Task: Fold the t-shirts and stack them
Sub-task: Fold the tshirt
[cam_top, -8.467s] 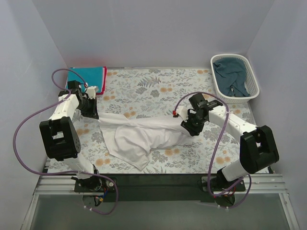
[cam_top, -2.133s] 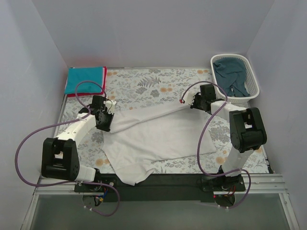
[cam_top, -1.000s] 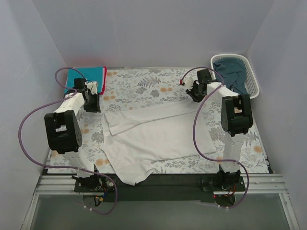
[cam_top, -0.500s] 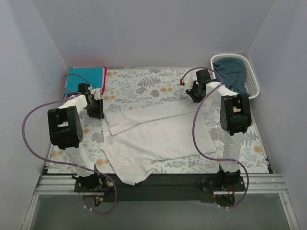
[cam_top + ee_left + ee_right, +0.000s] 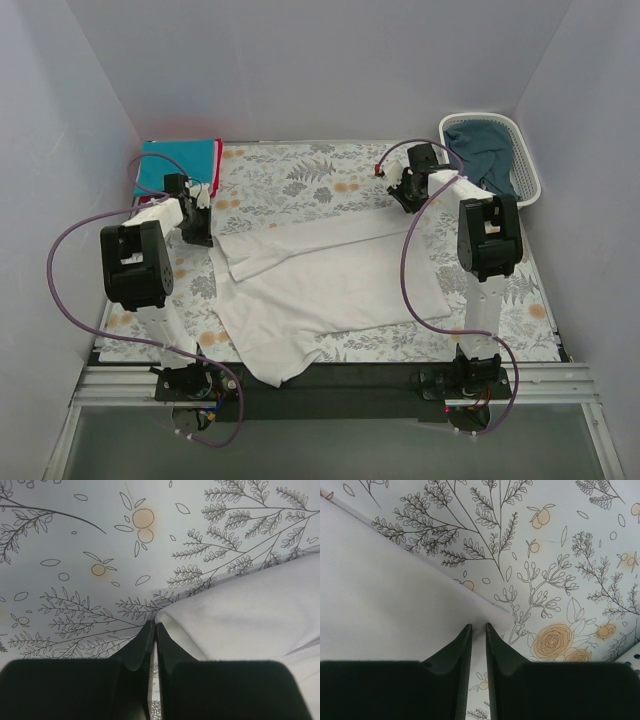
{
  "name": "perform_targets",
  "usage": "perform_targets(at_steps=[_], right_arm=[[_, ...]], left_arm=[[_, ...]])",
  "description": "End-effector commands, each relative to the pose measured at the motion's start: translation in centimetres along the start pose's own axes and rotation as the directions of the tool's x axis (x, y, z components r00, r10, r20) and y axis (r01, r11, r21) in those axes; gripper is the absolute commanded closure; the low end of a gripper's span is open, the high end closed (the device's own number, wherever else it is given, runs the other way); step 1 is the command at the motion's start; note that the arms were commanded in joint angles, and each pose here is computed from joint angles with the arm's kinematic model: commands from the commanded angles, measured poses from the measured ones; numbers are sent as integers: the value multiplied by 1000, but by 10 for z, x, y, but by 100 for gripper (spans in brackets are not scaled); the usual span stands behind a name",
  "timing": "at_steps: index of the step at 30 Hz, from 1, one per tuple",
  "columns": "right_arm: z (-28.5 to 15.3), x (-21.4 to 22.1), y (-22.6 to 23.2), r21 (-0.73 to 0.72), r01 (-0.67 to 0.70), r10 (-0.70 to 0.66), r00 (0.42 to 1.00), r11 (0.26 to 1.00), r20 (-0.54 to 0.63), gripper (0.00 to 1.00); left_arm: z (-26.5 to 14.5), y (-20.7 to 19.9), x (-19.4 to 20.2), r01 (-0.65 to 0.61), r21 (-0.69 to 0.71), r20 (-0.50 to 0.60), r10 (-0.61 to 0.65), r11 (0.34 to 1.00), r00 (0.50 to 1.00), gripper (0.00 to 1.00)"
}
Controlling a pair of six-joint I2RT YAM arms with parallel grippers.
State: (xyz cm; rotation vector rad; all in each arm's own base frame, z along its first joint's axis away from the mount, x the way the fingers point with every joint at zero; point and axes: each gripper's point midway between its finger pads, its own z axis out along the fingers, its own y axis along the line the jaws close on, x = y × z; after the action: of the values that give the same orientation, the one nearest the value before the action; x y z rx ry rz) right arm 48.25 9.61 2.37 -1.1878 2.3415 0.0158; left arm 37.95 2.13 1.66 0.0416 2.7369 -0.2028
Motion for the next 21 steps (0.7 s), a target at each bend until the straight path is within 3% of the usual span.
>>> perform_targets(at_steps=[1,5,10,13,14,18,21], right_arm=[[19,38,10,-21,-35,32,990,999,-141,77],[21,40,8,-17,-47,44,988,999,-145,77],[15,26,16,-63,-75,68,993,995,-100,75],[-5,5,23,-120,-91,87,996,989,-37,71],[-18,-6,22,-118,-89,89,996,989,-3,68],[-56,-39,30,-157,-83,100,990,984,99,61],[-84,-68,45,-215,-89,130,974,973,187,58]], left_arm=[[4,19,-3,-1,-107,11,2,994,1000,100],[-1,33,-12,26,-190,45,-18,981,999,100],[-3,22,-22,26,-125,44,-20,992,999,100],[-28,6,-38,-1,-59,94,6,998,996,83],[-36,3,-42,-6,-49,110,11,999,994,73],[-69,-12,-48,-22,-4,143,22,1000,990,62],[-91,-33,-37,-22,86,140,10,996,990,62]])
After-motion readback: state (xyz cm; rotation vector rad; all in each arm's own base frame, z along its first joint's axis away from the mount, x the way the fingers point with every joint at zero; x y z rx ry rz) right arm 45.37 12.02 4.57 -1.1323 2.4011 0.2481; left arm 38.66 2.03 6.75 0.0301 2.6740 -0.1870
